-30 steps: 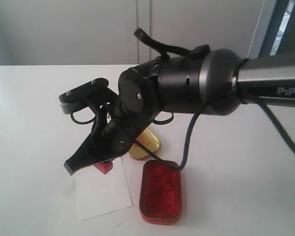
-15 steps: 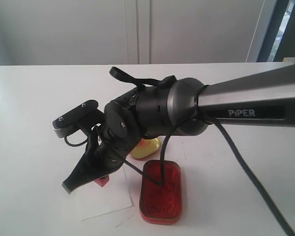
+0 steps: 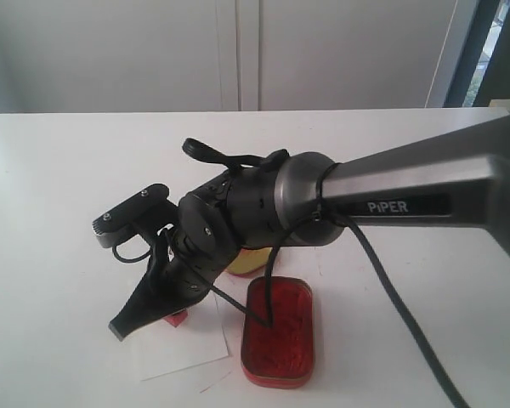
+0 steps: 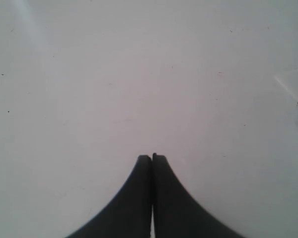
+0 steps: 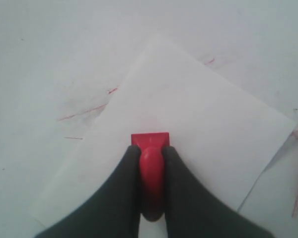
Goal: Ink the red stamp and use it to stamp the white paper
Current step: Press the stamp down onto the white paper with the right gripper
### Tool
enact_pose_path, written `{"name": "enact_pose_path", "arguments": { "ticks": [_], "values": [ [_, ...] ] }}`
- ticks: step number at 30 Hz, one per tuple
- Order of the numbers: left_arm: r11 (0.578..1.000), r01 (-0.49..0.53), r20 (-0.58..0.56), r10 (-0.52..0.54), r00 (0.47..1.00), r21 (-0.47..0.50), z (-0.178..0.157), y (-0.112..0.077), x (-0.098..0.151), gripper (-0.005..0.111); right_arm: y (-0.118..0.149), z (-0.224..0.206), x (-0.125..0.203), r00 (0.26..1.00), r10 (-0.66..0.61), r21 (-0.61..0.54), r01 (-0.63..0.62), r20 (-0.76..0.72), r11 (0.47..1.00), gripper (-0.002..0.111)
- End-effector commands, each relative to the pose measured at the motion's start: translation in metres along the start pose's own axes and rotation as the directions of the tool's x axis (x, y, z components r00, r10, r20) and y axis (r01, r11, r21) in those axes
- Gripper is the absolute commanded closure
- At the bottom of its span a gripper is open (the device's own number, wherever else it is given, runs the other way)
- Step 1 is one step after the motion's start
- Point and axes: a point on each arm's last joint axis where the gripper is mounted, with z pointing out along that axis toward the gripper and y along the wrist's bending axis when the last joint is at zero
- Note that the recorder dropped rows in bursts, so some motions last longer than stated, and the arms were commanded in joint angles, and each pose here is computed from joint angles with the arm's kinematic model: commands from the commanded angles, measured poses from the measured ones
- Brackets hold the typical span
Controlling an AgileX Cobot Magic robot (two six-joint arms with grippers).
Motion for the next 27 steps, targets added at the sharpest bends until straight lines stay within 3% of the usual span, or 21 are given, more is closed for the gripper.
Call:
{"name": "enact_pose_path", "arguments": {
  "ticks": [1, 7, 27],
  "values": [
    [1.0, 0.004, -0.009, -0.004, 1.0, -0.001, 0.001, 0.0, 0.003, 0.107, -0.001, 0.001, 0.0, 1.0, -0.01, 0.005, 0.01, 0.009, 1.0, 0.108],
    [1.0, 0.004, -0.009, -0.004, 1.0, -0.001, 0.001, 0.0, 0.003, 0.107, -0.005, 0.004, 0.006, 0.995, 0.103, 0.011, -0.103, 0.005, 0.995, 0.108],
    [1.0, 0.004, -0.009, -0.004, 1.0, -0.001, 0.001, 0.0, 0.003, 0.107, -0.006, 0.015, 0.019, 0.993, 0.117, 0.014, -0.117, -0.031, 0.993, 0.108]
  ]
}}
